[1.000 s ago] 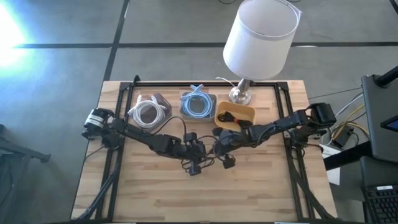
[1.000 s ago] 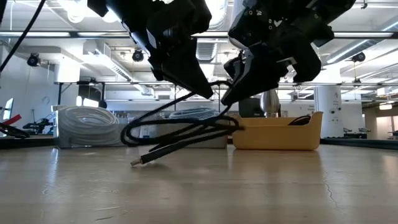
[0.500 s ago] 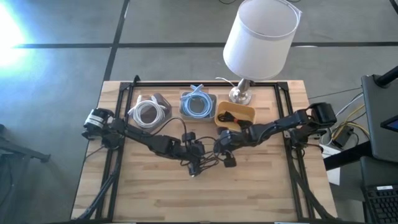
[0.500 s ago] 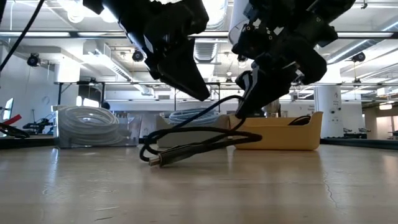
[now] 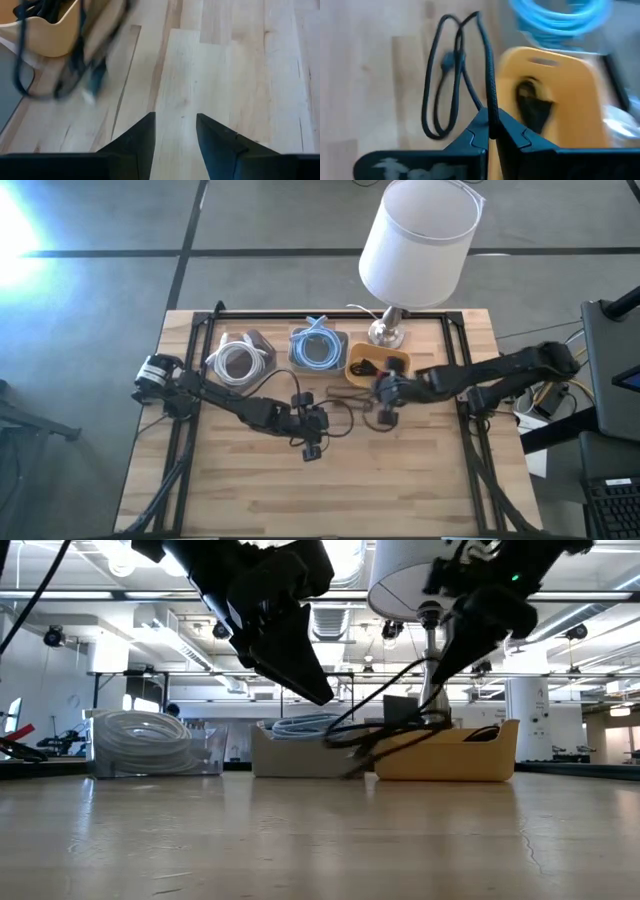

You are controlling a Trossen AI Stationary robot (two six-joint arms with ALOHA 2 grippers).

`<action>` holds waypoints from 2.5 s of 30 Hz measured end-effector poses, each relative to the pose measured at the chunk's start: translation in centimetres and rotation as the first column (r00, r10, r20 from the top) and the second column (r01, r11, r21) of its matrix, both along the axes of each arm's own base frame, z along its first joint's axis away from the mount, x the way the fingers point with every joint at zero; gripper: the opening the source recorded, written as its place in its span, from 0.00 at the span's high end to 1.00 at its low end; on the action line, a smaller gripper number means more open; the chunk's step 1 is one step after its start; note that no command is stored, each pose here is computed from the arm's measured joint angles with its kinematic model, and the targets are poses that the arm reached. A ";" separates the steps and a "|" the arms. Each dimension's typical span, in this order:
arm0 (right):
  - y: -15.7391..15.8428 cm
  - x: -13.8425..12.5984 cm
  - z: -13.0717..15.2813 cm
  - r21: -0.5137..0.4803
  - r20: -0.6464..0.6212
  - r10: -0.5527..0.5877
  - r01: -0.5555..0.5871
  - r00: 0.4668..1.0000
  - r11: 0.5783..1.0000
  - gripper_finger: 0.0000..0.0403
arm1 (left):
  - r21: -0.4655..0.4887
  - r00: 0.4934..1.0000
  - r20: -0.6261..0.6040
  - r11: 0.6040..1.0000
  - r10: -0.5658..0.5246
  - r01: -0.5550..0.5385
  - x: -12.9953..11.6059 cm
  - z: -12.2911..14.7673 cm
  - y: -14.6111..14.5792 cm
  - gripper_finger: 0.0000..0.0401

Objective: Pick & Place USB Port
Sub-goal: Put the black USB cable into the yellow bin, then return to Home Position

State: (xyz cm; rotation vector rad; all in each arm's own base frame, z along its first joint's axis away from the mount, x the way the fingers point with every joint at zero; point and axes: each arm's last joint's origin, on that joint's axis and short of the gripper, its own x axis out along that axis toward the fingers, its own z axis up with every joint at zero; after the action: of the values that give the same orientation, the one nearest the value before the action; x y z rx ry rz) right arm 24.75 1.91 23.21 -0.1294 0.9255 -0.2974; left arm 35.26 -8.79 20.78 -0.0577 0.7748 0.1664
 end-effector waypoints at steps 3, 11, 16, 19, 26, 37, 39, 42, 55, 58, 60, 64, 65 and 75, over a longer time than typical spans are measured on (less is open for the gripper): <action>-0.5 -2.1 1.8 -0.041 0.026 -0.062 0.063 0.998 0.997 0.97 | 0.001 1.000 -0.006 1.000 0.000 0.000 0.0 0.0 0.0 0.64; -1.7 -6.7 5.6 -0.166 0.191 -0.182 0.215 0.965 0.963 0.97 | 0.002 1.000 -0.008 1.000 0.001 -0.001 -0.1 -0.1 0.0 0.63; -2.5 -8.1 5.5 -0.173 0.233 -0.234 0.277 0.944 0.945 0.97 | 0.002 1.000 -0.008 1.000 0.001 -0.001 -0.1 -0.1 0.0 0.63; -2.8 -8.4 4.1 -0.166 0.207 -0.269 0.305 0.941 0.938 0.97 | 0.001 1.000 -0.008 1.000 0.001 -0.001 -0.1 -0.1 0.0 0.63; -3.0 -8.5 -0.5 -0.169 0.114 -0.308 0.324 0.945 0.931 0.97 | 0.001 1.000 -0.008 1.000 0.001 -0.001 -0.1 -0.1 0.0 0.63; -2.9 -8.1 -2.4 -0.170 0.100 -0.297 0.310 0.950 0.935 0.84 | 0.004 1.000 -0.002 1.000 -0.002 0.002 0.0 0.0 0.0 0.63; -2.9 -8.0 -2.1 -0.178 0.102 -0.285 0.299 0.953 0.937 0.81 | 0.017 1.000 0.001 1.000 -0.016 0.016 0.0 0.1 0.0 0.63; -2.9 -7.8 -1.2 -0.187 0.118 -0.271 0.289 0.955 0.939 0.76 | 0.014 1.000 0.021 1.000 -0.018 0.018 -0.1 0.8 0.1 0.63; -2.2 -6.5 5.6 -0.047 0.260 -0.058 0.072 0.964 0.996 0.73 | 0.210 0.968 0.232 0.967 0.095 -0.145 -6.9 10.0 2.1 0.63; -1.8 -6.7 6.6 -0.015 0.284 0.021 -0.018 0.959 1.000 0.74 | 0.212 0.959 0.269 0.966 0.088 -0.148 -9.7 11.0 3.0 0.63; -1.7 -7.0 6.9 -0.030 0.291 0.059 -0.053 0.955 0.998 0.75 | 0.203 0.949 0.303 0.967 0.088 -0.154 -11.7 11.3 3.6 0.63; -1.6 -7.8 6.2 -0.025 0.298 0.126 -0.124 0.946 0.992 0.76 | 0.184 0.921 0.373 0.964 0.111 -0.191 -15.4 9.9 4.7 0.63; -1.6 -7.9 5.9 -0.026 0.309 0.139 -0.138 0.941 0.990 0.76 | 0.176 0.910 0.399 0.965 0.110 -0.194 -16.1 9.3 4.9 0.63; -1.5 -9.8 3.8 -0.125 0.490 0.300 -0.274 0.819 0.954 0.79 | 0.098 0.773 0.622 0.966 0.127 -0.237 -21.1 2.1 6.8 0.63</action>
State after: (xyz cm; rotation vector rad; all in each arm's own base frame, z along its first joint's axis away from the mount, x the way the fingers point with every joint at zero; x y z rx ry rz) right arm 14.95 0.45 26.98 -0.2225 0.3646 -0.0613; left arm 14.12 -2.02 22.89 -0.0200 0.0939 0.3800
